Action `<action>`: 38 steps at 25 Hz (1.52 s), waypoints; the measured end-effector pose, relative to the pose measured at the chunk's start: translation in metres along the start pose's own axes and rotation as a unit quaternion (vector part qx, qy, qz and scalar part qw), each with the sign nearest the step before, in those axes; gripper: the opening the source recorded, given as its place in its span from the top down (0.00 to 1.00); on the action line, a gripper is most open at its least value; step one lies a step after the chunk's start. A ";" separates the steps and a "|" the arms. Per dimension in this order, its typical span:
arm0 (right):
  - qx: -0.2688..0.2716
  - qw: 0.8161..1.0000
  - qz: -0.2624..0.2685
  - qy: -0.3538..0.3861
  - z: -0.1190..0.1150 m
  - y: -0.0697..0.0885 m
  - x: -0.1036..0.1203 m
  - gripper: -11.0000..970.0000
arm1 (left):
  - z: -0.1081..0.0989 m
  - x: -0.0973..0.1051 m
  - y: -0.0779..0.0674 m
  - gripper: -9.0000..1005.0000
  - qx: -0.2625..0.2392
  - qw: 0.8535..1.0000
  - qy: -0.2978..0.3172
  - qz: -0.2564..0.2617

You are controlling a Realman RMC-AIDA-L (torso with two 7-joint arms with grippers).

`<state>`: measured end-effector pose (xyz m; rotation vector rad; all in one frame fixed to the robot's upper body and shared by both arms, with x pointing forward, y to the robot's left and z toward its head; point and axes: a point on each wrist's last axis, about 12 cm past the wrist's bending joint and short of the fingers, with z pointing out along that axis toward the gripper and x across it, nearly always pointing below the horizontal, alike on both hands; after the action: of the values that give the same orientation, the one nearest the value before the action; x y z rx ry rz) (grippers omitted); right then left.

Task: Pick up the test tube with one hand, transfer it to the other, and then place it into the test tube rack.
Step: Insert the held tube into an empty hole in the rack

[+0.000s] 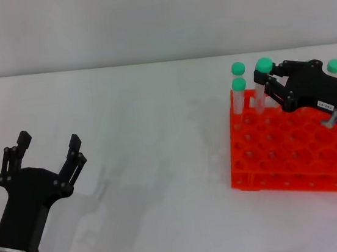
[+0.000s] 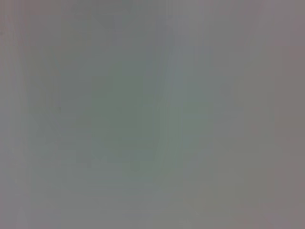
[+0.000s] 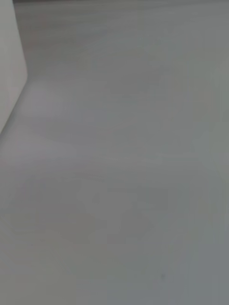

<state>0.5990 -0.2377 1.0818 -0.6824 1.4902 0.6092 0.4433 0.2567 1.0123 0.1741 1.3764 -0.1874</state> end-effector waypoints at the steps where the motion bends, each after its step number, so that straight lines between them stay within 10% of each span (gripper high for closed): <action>1: 0.000 1.000 -0.001 0.001 0.001 0.000 0.000 0.77 | 0.000 0.000 0.000 0.11 0.000 1.000 0.000 0.000; 20: 0.009 0.999 0.006 0.034 0.005 0.005 0.013 0.77 | 0.000 -0.001 0.001 0.11 0.001 1.000 -0.004 0.001; 38: 0.010 1.000 0.016 0.017 -0.025 0.005 0.018 0.13 | 0.007 -0.003 -0.002 0.11 0.007 1.000 -0.013 -0.002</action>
<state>0.5787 -0.2537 1.0643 -0.6566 1.5393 0.6096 0.4488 0.2533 1.0169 0.1804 1.3501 -0.2018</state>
